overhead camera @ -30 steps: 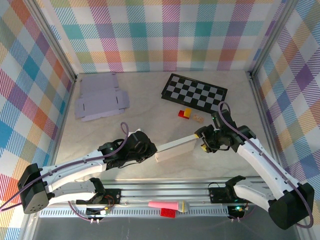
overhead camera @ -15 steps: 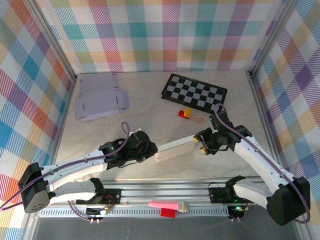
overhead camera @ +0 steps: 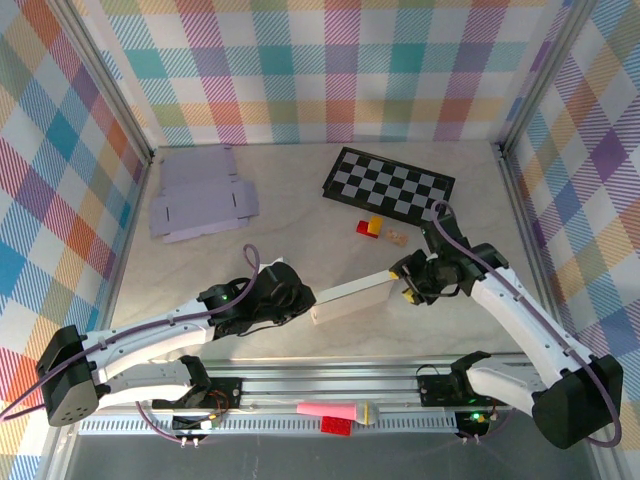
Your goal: Fold the paper box
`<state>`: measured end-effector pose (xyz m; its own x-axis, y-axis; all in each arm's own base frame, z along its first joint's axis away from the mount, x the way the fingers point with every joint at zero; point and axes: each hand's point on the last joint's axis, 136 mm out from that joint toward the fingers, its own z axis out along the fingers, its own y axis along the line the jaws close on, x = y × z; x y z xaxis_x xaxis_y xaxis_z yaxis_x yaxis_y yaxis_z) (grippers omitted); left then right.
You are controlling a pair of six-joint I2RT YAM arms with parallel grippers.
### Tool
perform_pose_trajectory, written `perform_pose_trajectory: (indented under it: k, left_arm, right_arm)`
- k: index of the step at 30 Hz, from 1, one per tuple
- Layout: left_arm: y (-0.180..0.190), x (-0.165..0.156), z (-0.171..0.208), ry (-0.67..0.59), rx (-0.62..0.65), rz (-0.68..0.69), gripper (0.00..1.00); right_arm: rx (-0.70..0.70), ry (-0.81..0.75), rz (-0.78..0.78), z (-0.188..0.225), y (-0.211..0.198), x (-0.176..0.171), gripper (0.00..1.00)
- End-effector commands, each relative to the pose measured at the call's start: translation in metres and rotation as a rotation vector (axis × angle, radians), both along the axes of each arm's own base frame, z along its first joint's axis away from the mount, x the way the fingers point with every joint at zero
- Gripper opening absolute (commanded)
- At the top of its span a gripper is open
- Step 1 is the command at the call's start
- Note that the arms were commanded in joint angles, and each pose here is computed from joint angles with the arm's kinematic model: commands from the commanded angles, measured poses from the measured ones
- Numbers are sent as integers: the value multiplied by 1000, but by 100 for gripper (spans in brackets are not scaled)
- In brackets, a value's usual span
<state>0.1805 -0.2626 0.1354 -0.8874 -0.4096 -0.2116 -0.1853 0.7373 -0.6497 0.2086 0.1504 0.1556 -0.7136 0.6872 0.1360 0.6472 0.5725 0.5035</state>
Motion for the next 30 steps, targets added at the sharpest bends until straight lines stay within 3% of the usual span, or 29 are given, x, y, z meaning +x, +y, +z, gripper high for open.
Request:
perform_pose_trajectory:
  k: [1, 16, 24, 30]
  left_arm:
    - [39, -36, -65, 167, 239, -55, 8]
    - [32, -34, -66, 153, 251, -100, 7]
    - [28, -28, -60, 89, 283, -161, 5]
    - [24, -25, -59, 74, 295, -183, 5]
  right_arm:
    - [-14, -10, 0, 8, -3, 2, 48]
    - [-40, 138, -14, -44, -6, -15, 44]
    - [-22, 4, 31, -2, -4, -4, 44]
    - [67, -34, 0, 18, 6, -1, 55]
